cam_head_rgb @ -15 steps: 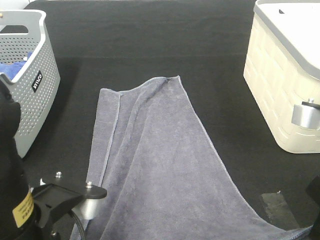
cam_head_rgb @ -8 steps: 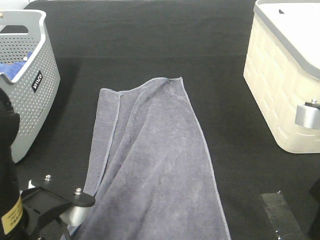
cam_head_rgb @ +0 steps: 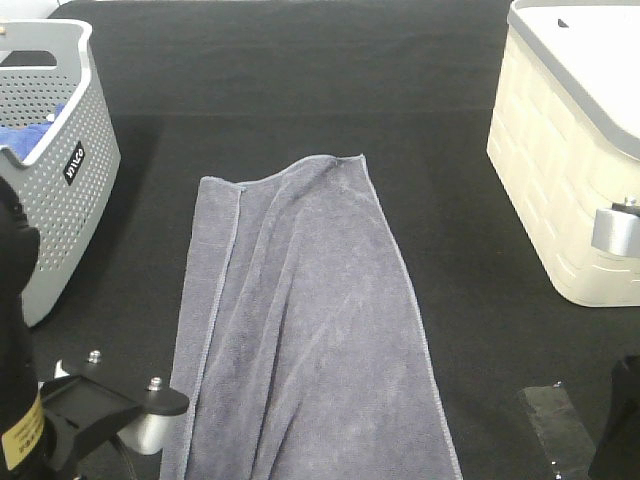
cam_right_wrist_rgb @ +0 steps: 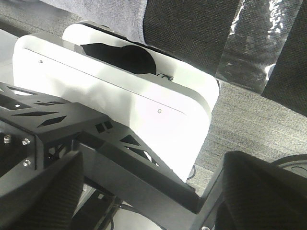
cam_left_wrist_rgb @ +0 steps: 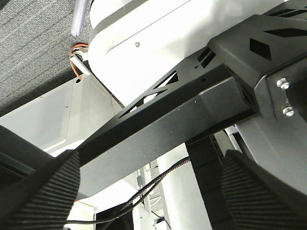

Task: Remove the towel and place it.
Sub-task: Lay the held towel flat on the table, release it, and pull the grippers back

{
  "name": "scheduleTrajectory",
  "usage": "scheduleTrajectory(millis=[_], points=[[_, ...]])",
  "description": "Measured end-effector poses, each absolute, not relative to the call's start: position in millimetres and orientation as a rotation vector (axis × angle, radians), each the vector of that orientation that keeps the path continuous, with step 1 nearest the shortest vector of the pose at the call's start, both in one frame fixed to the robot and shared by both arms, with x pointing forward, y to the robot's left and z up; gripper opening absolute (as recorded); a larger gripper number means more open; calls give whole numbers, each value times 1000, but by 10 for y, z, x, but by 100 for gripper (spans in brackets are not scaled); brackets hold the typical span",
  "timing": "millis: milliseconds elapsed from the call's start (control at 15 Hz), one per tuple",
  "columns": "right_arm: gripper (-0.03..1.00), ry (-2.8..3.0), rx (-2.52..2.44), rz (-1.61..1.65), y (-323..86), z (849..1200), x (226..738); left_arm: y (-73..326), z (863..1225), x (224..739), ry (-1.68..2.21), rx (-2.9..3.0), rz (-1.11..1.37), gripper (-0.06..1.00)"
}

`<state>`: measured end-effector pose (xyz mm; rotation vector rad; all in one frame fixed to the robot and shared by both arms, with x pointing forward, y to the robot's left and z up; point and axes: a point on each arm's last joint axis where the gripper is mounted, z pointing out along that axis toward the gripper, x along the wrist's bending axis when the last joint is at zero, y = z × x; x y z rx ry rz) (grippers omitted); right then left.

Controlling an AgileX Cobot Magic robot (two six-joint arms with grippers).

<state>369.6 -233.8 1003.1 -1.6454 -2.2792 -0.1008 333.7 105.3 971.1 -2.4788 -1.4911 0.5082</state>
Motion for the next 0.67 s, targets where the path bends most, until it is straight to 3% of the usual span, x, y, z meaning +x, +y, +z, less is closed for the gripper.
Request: scheduleTrajectory(millis=[400,533,667], points=[[75,-2308,-1650,-153,-2318,10136,3769,1026,9802,3462,-1446,-2566,368,76],[75,-2359,-1643,-229,-2296,10248,3853,964,9959,3637,-1432,-2665,181,75],[75,-2450,-1661,-398,-2259,10393,4012,918,10201,3899,-1474,-2740,-159,75]])
